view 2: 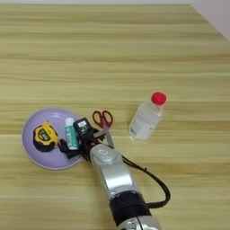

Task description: Move the objects on the table

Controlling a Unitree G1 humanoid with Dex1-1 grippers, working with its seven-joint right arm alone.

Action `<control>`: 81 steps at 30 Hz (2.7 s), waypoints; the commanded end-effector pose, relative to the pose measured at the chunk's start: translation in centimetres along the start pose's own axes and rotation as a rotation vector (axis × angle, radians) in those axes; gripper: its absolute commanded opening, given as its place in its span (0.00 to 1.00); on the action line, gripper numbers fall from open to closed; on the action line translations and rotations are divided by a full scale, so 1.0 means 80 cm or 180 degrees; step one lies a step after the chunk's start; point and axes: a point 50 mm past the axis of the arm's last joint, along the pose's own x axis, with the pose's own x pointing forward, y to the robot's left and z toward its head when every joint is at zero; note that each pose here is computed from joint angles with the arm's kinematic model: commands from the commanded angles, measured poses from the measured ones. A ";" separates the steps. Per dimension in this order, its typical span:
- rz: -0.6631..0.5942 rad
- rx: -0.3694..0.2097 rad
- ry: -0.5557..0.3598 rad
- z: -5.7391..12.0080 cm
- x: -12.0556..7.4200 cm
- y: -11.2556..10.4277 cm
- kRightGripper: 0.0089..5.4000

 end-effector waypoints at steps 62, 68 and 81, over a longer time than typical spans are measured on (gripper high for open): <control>-0.0097 -0.0137 -0.0772 0.061 0.000 -0.014 0.31; -0.0127 -0.0159 -0.0768 0.061 -0.001 -0.015 0.31; -0.0408 -0.0086 -0.0791 0.065 -0.005 -0.039 0.31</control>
